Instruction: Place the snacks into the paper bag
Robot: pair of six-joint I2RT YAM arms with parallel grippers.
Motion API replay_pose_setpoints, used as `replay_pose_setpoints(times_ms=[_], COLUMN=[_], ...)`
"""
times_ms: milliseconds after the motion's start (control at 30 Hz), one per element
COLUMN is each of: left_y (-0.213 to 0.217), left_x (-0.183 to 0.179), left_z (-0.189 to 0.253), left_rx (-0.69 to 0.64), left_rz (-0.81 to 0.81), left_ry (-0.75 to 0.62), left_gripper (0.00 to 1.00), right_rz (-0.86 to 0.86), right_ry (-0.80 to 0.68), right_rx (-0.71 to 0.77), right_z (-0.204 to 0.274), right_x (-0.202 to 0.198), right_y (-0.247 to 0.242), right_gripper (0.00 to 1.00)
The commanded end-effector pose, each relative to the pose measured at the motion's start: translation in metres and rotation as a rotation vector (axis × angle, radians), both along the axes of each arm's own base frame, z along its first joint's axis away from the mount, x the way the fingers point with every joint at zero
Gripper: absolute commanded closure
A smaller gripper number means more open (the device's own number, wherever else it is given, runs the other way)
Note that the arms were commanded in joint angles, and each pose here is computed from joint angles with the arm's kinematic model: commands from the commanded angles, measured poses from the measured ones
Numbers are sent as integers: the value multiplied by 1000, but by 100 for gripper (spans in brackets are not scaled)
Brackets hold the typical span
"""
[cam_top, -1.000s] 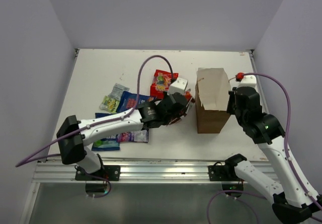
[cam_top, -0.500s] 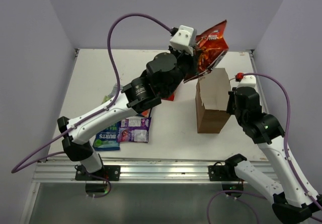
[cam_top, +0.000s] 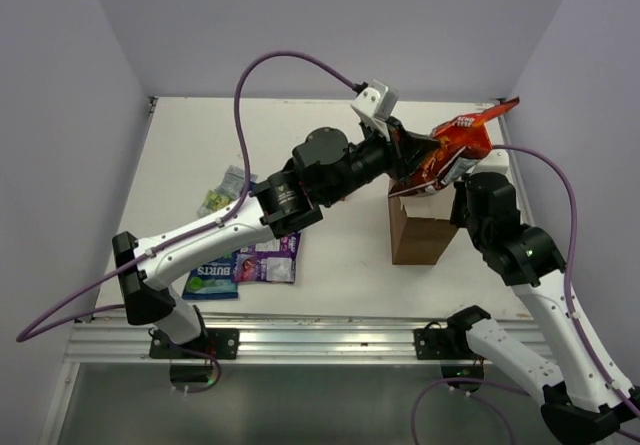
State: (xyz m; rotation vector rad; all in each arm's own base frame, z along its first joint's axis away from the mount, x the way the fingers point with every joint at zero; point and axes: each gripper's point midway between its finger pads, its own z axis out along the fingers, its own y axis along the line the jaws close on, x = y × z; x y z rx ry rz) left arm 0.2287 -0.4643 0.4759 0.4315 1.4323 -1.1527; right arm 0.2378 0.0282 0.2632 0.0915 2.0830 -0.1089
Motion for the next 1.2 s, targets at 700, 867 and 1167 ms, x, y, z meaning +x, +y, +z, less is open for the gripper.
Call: replay_pose_setpoints(times_ms=[700,867,1167], left_y=[17,30,3], left_x=[29,25,17], left_z=[-94,-110,-111], left_rx=[-73,-110,-81], left_rz=[108,140,55], left_ry=[468,552,531], left_gripper=[100,100,78], right_rz=[-9,-13,-17], right_ry=[-56,-56,-58], right_rx=[13,10,11], right_z=[10,9,9], right_x=[0,1,1], right_y=[-2,-3,-3], right_gripper=[100,100,100])
